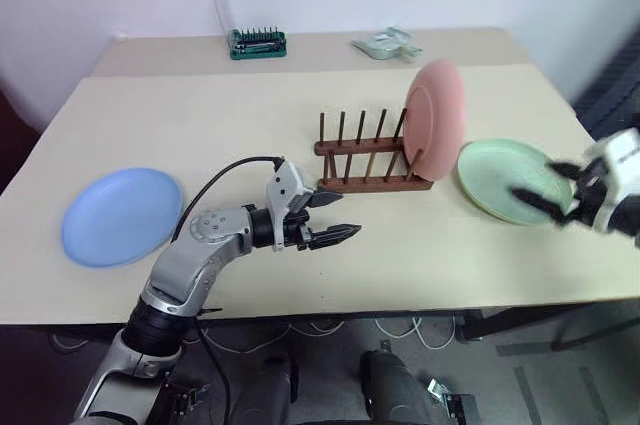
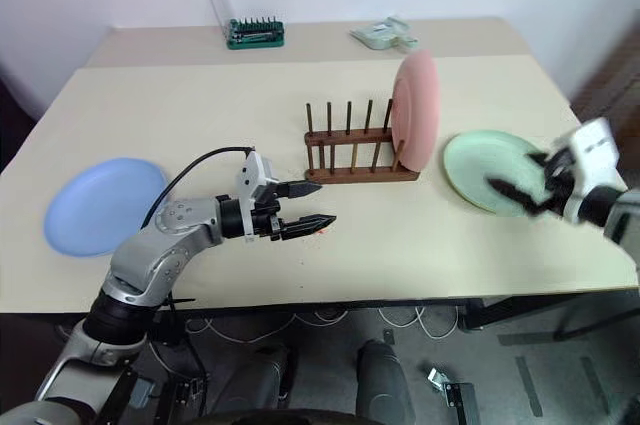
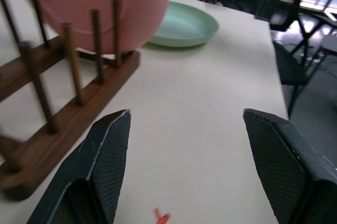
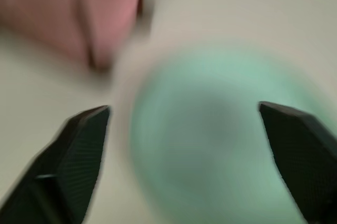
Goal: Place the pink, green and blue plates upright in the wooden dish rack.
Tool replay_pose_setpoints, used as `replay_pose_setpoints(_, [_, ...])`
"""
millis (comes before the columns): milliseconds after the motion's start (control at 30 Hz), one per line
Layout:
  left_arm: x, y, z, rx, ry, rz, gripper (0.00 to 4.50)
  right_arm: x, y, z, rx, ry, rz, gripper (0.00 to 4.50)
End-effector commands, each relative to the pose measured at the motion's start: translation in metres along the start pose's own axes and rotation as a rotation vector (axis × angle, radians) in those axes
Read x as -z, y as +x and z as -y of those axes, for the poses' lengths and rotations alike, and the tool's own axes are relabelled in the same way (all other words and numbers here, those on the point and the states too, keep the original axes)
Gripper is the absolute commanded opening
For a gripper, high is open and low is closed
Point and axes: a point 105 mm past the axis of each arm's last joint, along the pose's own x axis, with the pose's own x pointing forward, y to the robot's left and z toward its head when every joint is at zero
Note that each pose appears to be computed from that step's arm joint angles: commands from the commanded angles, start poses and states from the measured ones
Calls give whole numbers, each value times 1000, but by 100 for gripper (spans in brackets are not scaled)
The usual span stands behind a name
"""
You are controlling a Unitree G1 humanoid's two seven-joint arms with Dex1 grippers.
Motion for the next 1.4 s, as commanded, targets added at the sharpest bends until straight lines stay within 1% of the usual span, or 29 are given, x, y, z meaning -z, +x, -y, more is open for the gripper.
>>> replay_pose_setpoints(33, [-11,5,2,27,46,32,351,-8,9,-10,-24,-102,11,444])
replay_pose_setpoints(67, [-11,5,1,29,48,33,351,-9,11,-11,-32,-86,23,444])
replay_pose_setpoints(200, [-11,5,2,30,48,34,351,6,24,0,59,-137,-54,444])
replay_pose_setpoints(333, [-12,5,2,24,47,36,351,16,33,3,79,-163,-82,444])
replay_pose_setpoints(367, [-12,5,2,19,48,36,351,17,33,2,73,-167,-85,393])
replay_pose_setpoints(400, [-12,4,2,15,48,36,351,18,34,1,67,-170,-87,365])
replay_pose_setpoints(467, [-11,3,1,8,46,37,351,16,34,3,73,-177,-78,277])
replay_pose_setpoints(633, [-12,2,1,-5,47,43,351,5,28,8,104,-220,-58,22])
replay_pose_setpoints(667, [-13,2,1,-6,47,43,351,-2,25,12,130,-238,-44,4])
replay_pose_setpoints(733, [-13,2,1,-7,47,43,351,-20,16,26,212,-267,0,4])
replay_pose_setpoints(767, [-13,2,1,-8,48,43,351,-34,10,37,277,-293,36,4])
replay_pose_setpoints(833, [-13,2,1,-8,47,43,351,-74,-7,63,455,-313,162,4])
replay_pose_setpoints(900, [-12,2,0,-7,45,43,351,-104,-20,76,559,-330,267,4])
replay_pose_setpoints(1000, [-11,4,1,-6,43,45,351,-156,-33,72,617,-419,444,4])
replay_pose_setpoints(1067, [-11,4,0,-6,42,46,351,-178,-38,65,625,-455,527,4])
replay_pose_setpoints(1100, [-11,4,0,-7,43,47,351,-196,-41,57,605,-462,599,4])
replay_pose_setpoints(1133, [-11,4,-1,-11,44,49,351,-215,-41,41,536,-438,690,4])
replay_pose_setpoints(1200, [-11,2,-3,-30,51,56,351,-248,-39,-10,266,-366,871,4])
replay_pose_setpoints(1233, [-12,0,-5,-43,48,65,351,-258,-39,-34,124,-311,937,4])
replay_pose_setpoints(1300, [-13,-3,-9,-64,43,75,351,-267,-42,-60,-36,-244,998,4])
replay_pose_setpoints(1400, [-10,-11,-15,-101,49,60,351,-282,-46,-89,-218,-143,1061,4])
